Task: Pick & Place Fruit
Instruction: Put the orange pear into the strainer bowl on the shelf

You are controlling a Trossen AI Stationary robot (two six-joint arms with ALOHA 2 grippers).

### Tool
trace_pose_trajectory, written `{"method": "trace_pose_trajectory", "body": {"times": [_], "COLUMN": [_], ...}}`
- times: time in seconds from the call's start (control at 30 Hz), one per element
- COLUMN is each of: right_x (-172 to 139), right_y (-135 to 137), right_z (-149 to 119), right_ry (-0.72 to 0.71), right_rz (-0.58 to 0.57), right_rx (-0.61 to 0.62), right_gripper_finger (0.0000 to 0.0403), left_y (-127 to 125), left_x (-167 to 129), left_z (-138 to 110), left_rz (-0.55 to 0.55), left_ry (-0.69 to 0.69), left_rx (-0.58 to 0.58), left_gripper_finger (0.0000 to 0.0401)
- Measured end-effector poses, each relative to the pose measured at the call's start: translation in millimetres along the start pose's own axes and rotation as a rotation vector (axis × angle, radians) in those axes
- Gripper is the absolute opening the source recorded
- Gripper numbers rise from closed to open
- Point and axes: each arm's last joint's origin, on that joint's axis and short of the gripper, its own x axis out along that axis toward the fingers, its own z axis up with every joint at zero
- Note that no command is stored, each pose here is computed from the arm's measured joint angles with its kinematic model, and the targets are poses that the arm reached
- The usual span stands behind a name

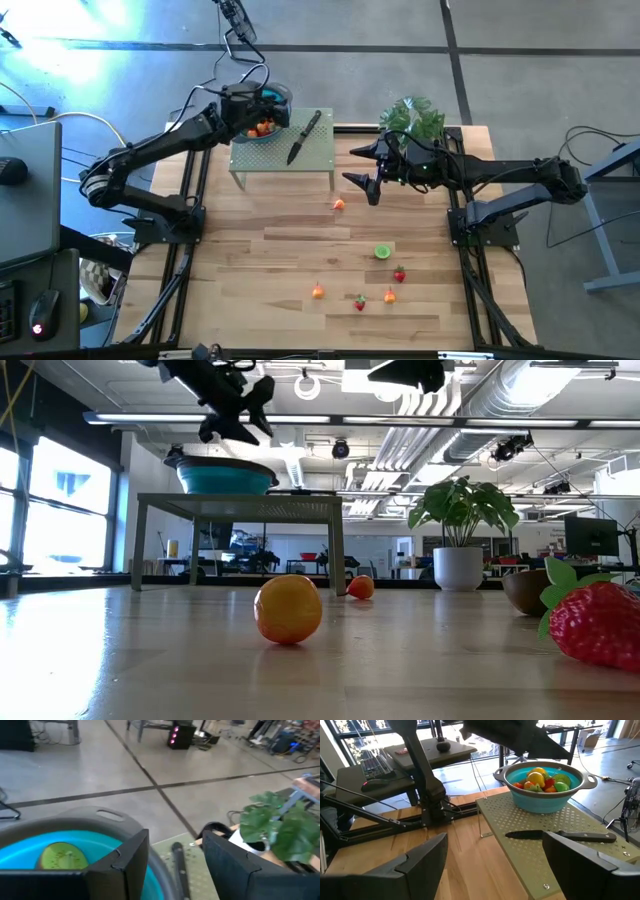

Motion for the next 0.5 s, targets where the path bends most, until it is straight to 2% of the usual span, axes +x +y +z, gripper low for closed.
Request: {"method": "trace_pose_trajectory", "body": {"times": [0.23,0.5], "right_x": [0.0,0.0], "right_y": [0.2,0.3], "right_z": [1.2,2.3], "right_ry": [-0.012,-0.023], "right_rz": [0.002,0.004], "right_rx": [0.009,0.011], "right_gripper_finger": [0.0318,0.0318], "left_y": [-10.6,-20.5], "left_x": [-16.7,-23.6], "left_z": [3.4,0.4], "left_rz": [-0.056,-0.106], "left_ry": [-0.023,-0.012], "left_rx": [-0.002,0.007], "left_gripper_finger": [0.0147,0.0140]}}
